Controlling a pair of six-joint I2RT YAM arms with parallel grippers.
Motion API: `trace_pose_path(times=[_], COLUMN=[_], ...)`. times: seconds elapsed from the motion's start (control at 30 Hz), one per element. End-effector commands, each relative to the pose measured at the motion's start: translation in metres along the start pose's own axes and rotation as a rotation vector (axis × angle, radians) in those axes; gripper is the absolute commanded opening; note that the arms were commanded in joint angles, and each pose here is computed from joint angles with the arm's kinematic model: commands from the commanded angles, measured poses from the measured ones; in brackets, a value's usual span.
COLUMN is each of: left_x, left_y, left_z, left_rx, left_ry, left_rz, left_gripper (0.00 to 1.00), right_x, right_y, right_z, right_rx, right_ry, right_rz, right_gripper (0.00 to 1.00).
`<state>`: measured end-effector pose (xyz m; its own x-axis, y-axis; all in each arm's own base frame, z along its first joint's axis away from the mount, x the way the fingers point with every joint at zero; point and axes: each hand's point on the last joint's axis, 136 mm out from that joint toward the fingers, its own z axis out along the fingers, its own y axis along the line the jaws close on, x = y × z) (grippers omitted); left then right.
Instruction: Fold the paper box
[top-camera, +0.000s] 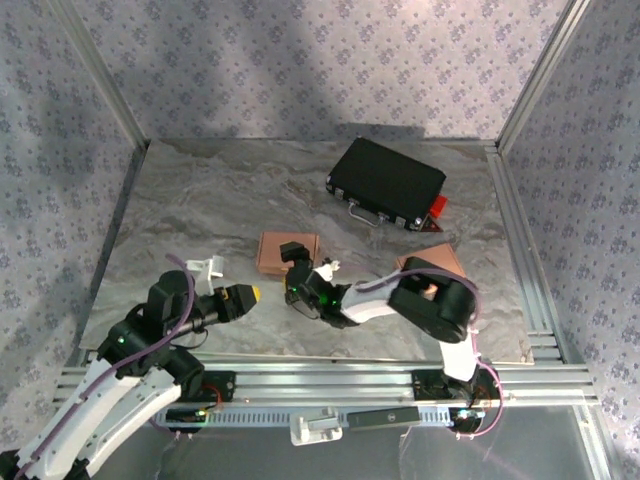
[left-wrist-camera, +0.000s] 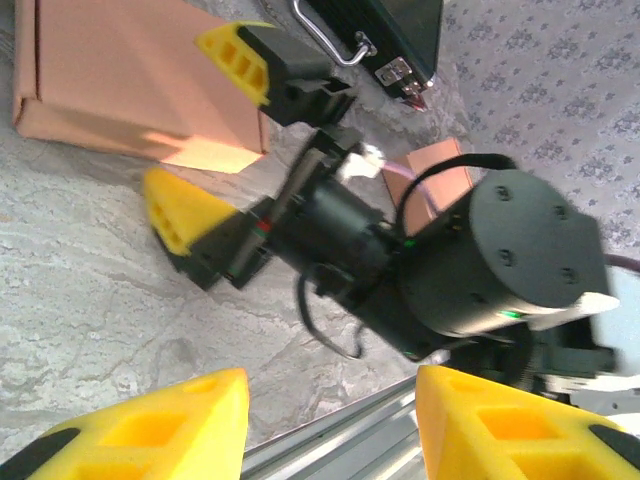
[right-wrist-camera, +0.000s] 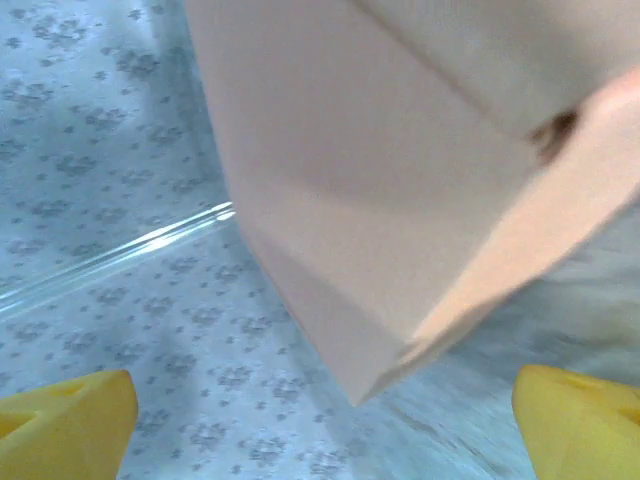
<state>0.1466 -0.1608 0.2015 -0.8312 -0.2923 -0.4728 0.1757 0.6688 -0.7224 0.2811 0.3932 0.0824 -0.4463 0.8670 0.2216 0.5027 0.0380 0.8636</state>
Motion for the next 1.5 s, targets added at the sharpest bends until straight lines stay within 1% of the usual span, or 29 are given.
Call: trace_pose_path(times=[0.0, 0.1, 0.17, 0.23, 0.27, 0.3, 0.33, 0.37, 0.4, 0.47, 0.53, 0.63, 0.73, 0.77, 0.87, 0.93, 0.97, 1.0, 1.07, 1.13, 1.2, 1.27, 1.3, 1.4, 1.47], left_x=[-0.01, -0.012, -0.014, -0.017, -0.021, -0.024, -0.028, -0.032, -0.037, -0.044, -0.055, -0.076, -0.095, -0.101, -0.121, -0.133, -0.138, -0.14, -0.141, -0.139, -0.136, -0.134, -0.134, -0.132, -0.13], left_y=[-0.011, -0.011, -0.013, -0.015, -0.018, -0.019, -0.02, -0.023, -0.025, -0.026, -0.026, -0.028, -0.022, -0.015, 0.021, 0.042, 0.055, 0.065, 0.078, 0.088, 0.098, 0.097, 0.099, 0.106, 0.112], left_z=[-0.001, 0.005, 0.008, 0.009, 0.008, 0.007, 0.005, 0.003, 0.002, 0.002, 0.002, 0.001, -0.005, -0.008, -0.026, -0.042, -0.053, -0.062, -0.071, -0.073, -0.072, -0.063, -0.064, -0.064, -0.055], left_rx=[0.026, 0.025, 0.028, 0.027, 0.026, 0.023, 0.017, 0.018, 0.018, 0.017, 0.019, 0.032, -0.046, -0.106, -0.359, -0.511, -0.593, -0.649, -0.707, -0.735, -0.763, -0.725, -0.722, -0.705, -0.689], left_ry=[-0.025, -0.024, -0.022, -0.022, -0.025, -0.03, -0.034, -0.039, -0.043, -0.039, -0.036, -0.051, -0.096, -0.117, -0.206, -0.284, -0.344, -0.395, -0.464, -0.501, -0.52, -0.53, -0.55, -0.621, -0.639], left_rz=[0.02, 0.017, 0.018, 0.024, 0.028, 0.032, 0.036, 0.049, 0.064, 0.087, 0.096, 0.108, 0.175, 0.201, 0.226, 0.216, 0.195, 0.188, 0.214, 0.268, 0.313, 0.399, 0.408, 0.376, 0.374], left_gripper=[0.47, 0.48, 0.48, 0.51, 0.55, 0.61, 0.69, 0.97, 1.0, 1.0, 1.0, 1.0, 1.0, 1.0, 1.0, 1.0, 1.0, 1.0, 1.0, 1.0, 1.0, 1.0, 1.0, 1.0, 1.0], right_x=[-0.045, -0.066, -0.074, -0.071, -0.066, -0.066, -0.068, -0.074, -0.083, -0.104, -0.128, -0.173, -0.218, -0.232, -0.26, -0.277, -0.284, -0.289, -0.303, -0.319, -0.332, -0.347, -0.352, -0.359, -0.363], right_y=[-0.034, -0.028, -0.015, 0.014, 0.031, 0.047, 0.057, 0.067, 0.077, 0.093, 0.108, 0.125, 0.134, 0.135, 0.134, 0.13, 0.127, 0.123, 0.116, 0.101, 0.085, 0.066, 0.058, 0.049, 0.045], right_z=[-0.047, -0.077, -0.089, -0.092, -0.092, -0.098, -0.106, -0.119, -0.133, -0.162, -0.186, -0.225, -0.262, -0.274, -0.293, -0.297, -0.296, -0.294, -0.292, -0.283, -0.274, -0.266, -0.262, -0.249, -0.241], right_rx=[0.258, 0.317, 0.321, 0.247, 0.209, 0.213, 0.236, 0.282, 0.322, 0.379, 0.395, 0.399, 0.388, 0.381, 0.344, 0.324, 0.311, 0.299, 0.295, 0.322, 0.338, 0.363, 0.353, 0.266, 0.266], right_ry=[-0.164, -0.217, -0.215, -0.163, -0.122, -0.106, -0.11, -0.135, -0.182, -0.266, -0.329, -0.445, -0.558, -0.601, -0.68, -0.737, -0.76, -0.773, -0.819, -0.844, -0.857, -0.873, -0.877, -0.908, -0.908], right_rz=[-0.126, -0.205, -0.288, -0.456, -0.581, -0.706, -0.827, -0.953, -1.033, -1.18, -1.265, -1.291, -1.274, -1.265, -1.288, -1.321, -1.353, -1.379, -1.404, -1.434, -1.422, -1.383, -1.352, -1.307, -1.312], right_gripper=[0.99, 0.99, 0.99, 0.99, 0.99, 0.99, 0.99, 0.99, 0.99, 0.99, 0.99, 0.99, 0.99, 0.99, 0.99, 0.99, 0.99, 0.99, 0.99, 0.99, 0.99, 0.99, 0.99, 0.99, 0.99])
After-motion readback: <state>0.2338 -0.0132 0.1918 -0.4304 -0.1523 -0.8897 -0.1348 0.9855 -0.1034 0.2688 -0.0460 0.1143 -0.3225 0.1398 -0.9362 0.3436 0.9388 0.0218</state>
